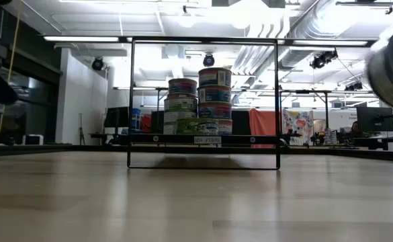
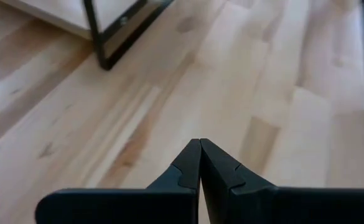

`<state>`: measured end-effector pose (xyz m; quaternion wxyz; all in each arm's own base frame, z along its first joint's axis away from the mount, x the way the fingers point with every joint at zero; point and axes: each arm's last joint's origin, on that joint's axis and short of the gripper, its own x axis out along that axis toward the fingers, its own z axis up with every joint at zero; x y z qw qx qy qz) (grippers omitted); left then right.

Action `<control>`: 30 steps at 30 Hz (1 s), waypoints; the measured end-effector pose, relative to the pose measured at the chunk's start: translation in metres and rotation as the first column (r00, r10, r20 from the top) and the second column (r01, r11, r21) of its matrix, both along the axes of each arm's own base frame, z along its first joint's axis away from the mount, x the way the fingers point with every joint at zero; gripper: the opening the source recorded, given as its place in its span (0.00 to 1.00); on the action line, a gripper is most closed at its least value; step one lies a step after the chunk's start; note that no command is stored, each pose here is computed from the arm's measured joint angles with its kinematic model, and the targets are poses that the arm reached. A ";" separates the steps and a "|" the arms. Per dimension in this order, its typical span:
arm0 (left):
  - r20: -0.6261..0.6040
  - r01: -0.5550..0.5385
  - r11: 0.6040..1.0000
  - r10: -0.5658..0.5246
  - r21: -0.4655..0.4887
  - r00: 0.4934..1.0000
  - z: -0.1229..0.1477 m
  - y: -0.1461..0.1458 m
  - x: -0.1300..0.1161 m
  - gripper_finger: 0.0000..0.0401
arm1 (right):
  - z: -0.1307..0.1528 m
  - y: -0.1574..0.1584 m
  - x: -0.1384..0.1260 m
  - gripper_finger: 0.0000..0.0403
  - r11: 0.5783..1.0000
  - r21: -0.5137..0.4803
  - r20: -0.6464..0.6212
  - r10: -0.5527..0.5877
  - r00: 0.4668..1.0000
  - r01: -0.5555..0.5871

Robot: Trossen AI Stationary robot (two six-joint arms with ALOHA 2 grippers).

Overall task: Stack canned seafood by type on shelf
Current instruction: Stack the green tuna can on top of the green tuna can on the shelf

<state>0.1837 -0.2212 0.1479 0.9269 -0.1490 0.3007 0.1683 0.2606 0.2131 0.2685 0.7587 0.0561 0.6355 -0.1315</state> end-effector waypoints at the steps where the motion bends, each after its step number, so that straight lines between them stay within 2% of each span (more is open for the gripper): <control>1: 0.010 0.007 1.000 -0.007 -0.008 1.000 0.001 -0.001 0.001 0.00 | -0.004 -0.007 -0.011 0.28 0.999 0.019 0.017 -0.044 0.999 0.044; 5: 0.038 0.038 0.999 -0.037 -0.020 0.999 0.003 -0.005 0.004 0.00 | -0.020 -0.044 -0.048 0.28 0.980 0.090 0.117 -0.189 0.975 0.179; 8: 0.049 0.041 0.999 -0.039 -0.026 0.998 0.004 -0.005 0.007 0.00 | -0.029 -0.077 -0.062 0.28 0.978 0.073 0.219 -0.205 0.954 0.193; 10: 0.053 0.021 0.999 -0.019 -0.039 0.998 0.004 -0.003 0.010 0.00 | -0.031 -0.100 -0.067 0.28 0.989 0.020 0.267 -0.148 0.952 0.149; 13: 0.068 -0.043 0.994 0.050 -0.104 0.996 0.004 0.000 0.014 0.00 | -0.031 -0.130 -0.069 0.28 0.994 -0.103 0.303 -0.004 0.953 0.037; 16: 0.082 -0.118 0.975 0.135 -0.186 0.987 0.004 0.005 0.019 0.00 | -0.020 -0.154 -0.062 0.28 0.959 -0.259 0.330 0.200 0.923 -0.115; 19: 0.082 -0.185 0.948 0.212 -0.259 0.974 0.004 0.010 0.025 0.00 | -0.012 -0.168 -0.048 0.28 0.859 -0.418 0.296 0.437 0.849 -0.296; 22: 0.076 -0.212 0.929 0.245 -0.303 0.967 0.005 0.014 0.031 0.00 | -0.012 -0.172 -0.030 0.28 0.704 -0.567 0.206 0.623 0.754 -0.427; 24: 0.071 -0.219 0.928 0.252 -0.302 0.965 0.005 0.016 0.034 0.00 | -0.016 -0.171 -0.018 0.28 0.594 -0.663 0.109 0.678 0.727 -0.455; 26: 0.069 -0.217 0.930 0.248 -0.297 0.966 0.007 0.018 0.038 0.00 | -0.019 -0.171 -0.005 0.28 0.492 -0.750 0.024 0.688 0.726 -0.441; 27: 0.070 -0.215 0.933 0.244 -0.289 0.967 0.008 0.018 0.039 0.00 | -0.020 -0.170 0.001 0.28 0.454 -0.783 0.000 0.683 0.730 -0.425; 28: 0.070 -0.214 0.935 0.243 -0.284 0.968 0.008 0.019 0.040 0.00 | -0.021 -0.170 0.007 0.28 0.427 -0.805 -0.011 0.682 0.731 -0.411; 30: 0.068 -0.211 0.940 0.237 -0.268 0.969 0.008 0.021 0.041 0.00 | -0.025 -0.168 0.018 0.28 0.403 -0.827 -0.006 0.689 0.724 -0.391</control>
